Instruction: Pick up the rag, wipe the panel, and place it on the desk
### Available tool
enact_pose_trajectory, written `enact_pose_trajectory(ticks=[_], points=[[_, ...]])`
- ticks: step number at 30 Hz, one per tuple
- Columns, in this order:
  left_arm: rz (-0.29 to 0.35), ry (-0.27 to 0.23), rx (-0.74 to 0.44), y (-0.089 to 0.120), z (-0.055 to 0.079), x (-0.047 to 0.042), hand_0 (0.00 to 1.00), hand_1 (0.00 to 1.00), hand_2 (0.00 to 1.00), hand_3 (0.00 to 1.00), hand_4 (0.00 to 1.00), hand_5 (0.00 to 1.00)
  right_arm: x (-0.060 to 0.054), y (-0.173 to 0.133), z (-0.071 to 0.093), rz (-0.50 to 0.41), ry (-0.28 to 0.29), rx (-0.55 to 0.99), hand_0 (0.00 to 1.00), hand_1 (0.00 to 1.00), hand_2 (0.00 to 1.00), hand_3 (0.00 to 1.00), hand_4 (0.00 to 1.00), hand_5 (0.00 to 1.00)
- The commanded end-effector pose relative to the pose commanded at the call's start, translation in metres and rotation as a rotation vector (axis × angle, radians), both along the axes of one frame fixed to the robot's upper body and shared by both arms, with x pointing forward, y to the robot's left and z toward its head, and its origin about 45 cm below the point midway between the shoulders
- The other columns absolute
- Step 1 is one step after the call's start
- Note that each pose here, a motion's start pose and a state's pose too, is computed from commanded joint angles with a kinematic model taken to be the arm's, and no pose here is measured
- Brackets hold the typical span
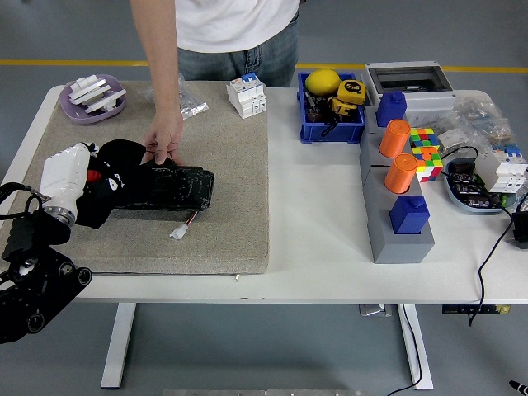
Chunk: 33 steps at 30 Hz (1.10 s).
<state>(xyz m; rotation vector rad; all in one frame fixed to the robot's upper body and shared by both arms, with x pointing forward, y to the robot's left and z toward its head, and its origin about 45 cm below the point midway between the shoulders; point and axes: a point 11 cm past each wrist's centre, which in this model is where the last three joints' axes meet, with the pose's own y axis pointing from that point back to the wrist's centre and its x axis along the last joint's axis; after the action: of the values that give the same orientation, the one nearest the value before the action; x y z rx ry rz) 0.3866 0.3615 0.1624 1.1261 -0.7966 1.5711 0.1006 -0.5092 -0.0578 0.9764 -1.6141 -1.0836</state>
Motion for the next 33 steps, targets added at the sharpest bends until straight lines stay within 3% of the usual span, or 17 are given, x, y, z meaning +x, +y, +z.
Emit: enact_pose_trajectory(ticks=[6,15,23,33], points=[[0.037,-0.009,0.004,0.014,0.004,0.0006,0.285,0.184,0.439,0.415,0.231,0.002,0.001,-0.001,0.001,-0.002,-0.003,-0.002,0.711,0.675,0.693,0.639,0.998,0.549],[0.028,0.001,-0.001,0.009,0.000,-0.0008,0.284,0.181,0.436,0.412,0.222,0.002,0.001,-0.001,0.001,0.001,0.000,-0.002,0.715,0.675,0.693,0.639,0.998,0.550],[-0.065,0.011,-0.010,-0.028,-0.005,-0.0030,0.285,0.184,0.441,0.417,0.236,0.002,0.000,-0.002,0.001,0.001,0.002,-0.004,0.715,0.675,0.693,0.639,0.998,0.551],[-0.224,0.010,-0.023,-0.087,-0.003,-0.0137,0.286,0.187,0.444,0.423,0.246,0.002,-0.001,-0.003,0.002,0.001,0.005,-0.006,0.716,0.675,0.693,0.639,0.998,0.551]])
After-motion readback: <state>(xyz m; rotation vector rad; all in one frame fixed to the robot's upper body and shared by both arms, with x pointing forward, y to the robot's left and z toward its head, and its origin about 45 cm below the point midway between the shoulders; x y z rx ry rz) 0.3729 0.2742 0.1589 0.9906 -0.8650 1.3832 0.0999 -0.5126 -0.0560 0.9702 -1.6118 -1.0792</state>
